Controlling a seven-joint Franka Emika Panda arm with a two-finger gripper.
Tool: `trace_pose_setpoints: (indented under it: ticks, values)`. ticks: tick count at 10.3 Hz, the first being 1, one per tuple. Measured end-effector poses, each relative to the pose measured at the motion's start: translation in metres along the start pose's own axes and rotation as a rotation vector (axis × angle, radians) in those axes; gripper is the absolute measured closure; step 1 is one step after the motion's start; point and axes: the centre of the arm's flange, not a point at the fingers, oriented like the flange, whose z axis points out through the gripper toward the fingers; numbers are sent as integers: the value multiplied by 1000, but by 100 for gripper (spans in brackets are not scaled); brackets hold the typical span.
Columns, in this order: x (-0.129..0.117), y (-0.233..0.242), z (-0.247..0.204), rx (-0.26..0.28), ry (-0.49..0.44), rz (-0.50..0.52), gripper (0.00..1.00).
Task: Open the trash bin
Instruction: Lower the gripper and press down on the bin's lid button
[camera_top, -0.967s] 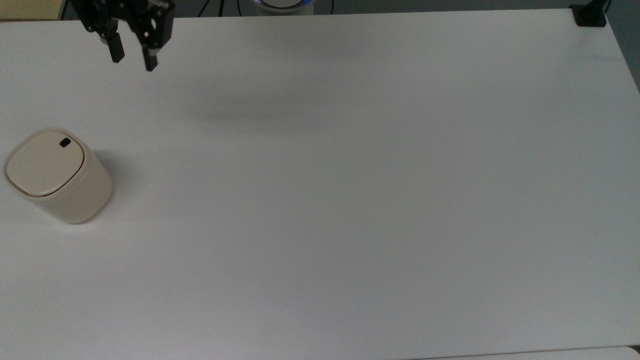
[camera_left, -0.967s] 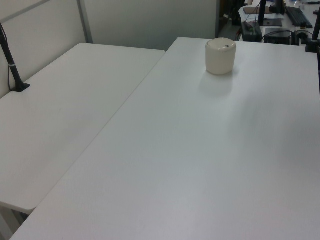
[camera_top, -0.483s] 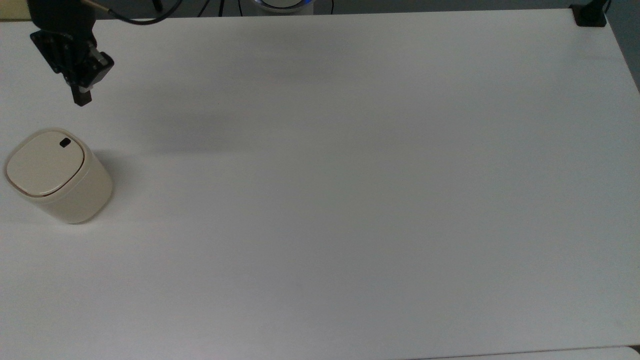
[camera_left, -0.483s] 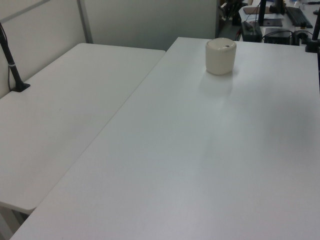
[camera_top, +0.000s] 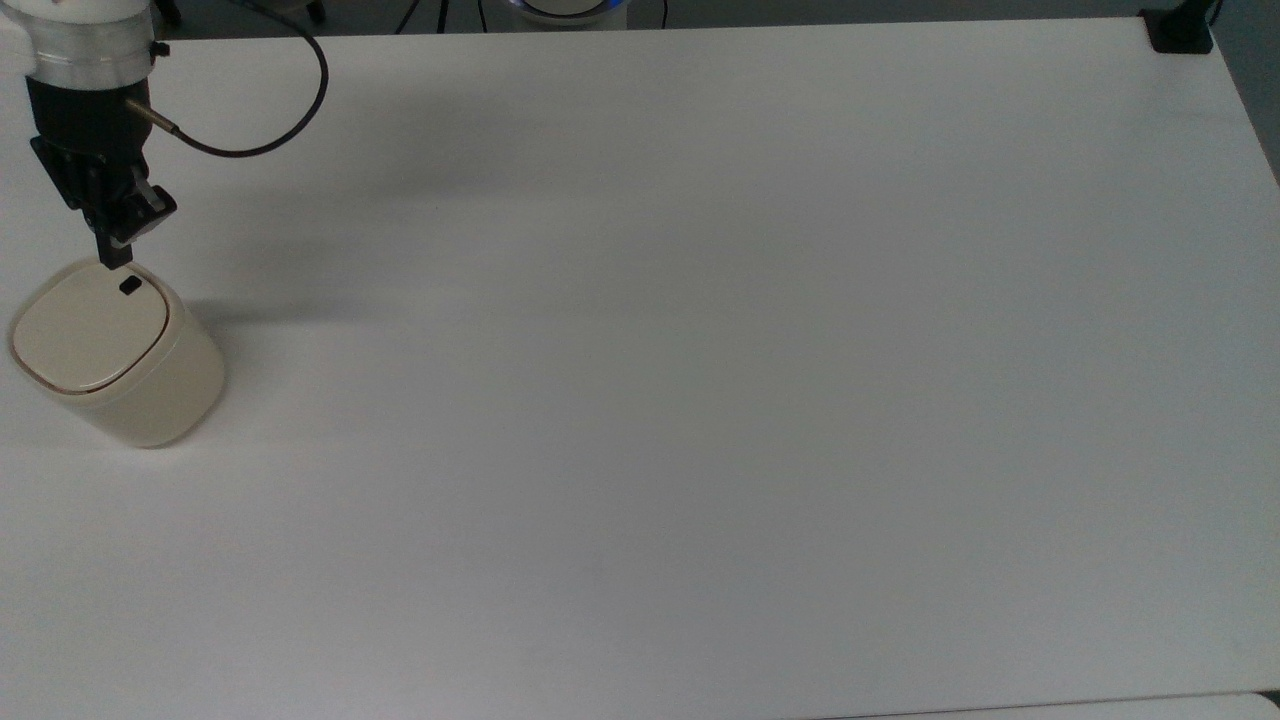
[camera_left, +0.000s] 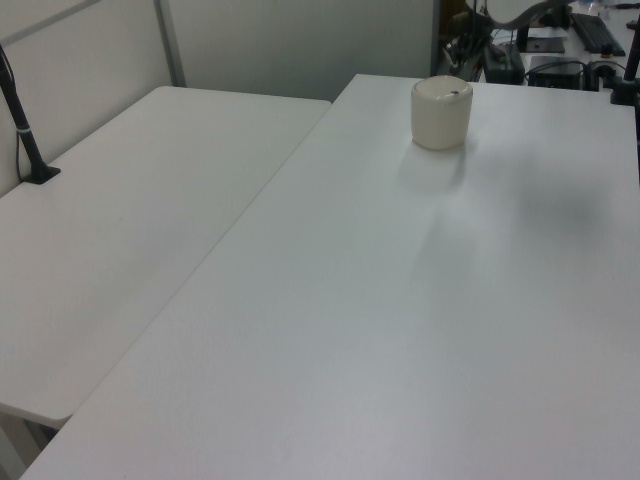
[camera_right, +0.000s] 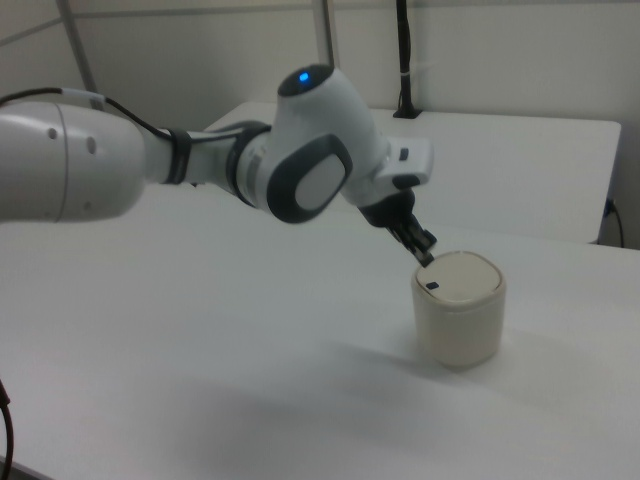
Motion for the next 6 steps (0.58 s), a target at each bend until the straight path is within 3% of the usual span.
trace_pose_setpoints:
  ticks: [6]
  values:
    - [-5, 8, 41, -14, 56, 49, 99]
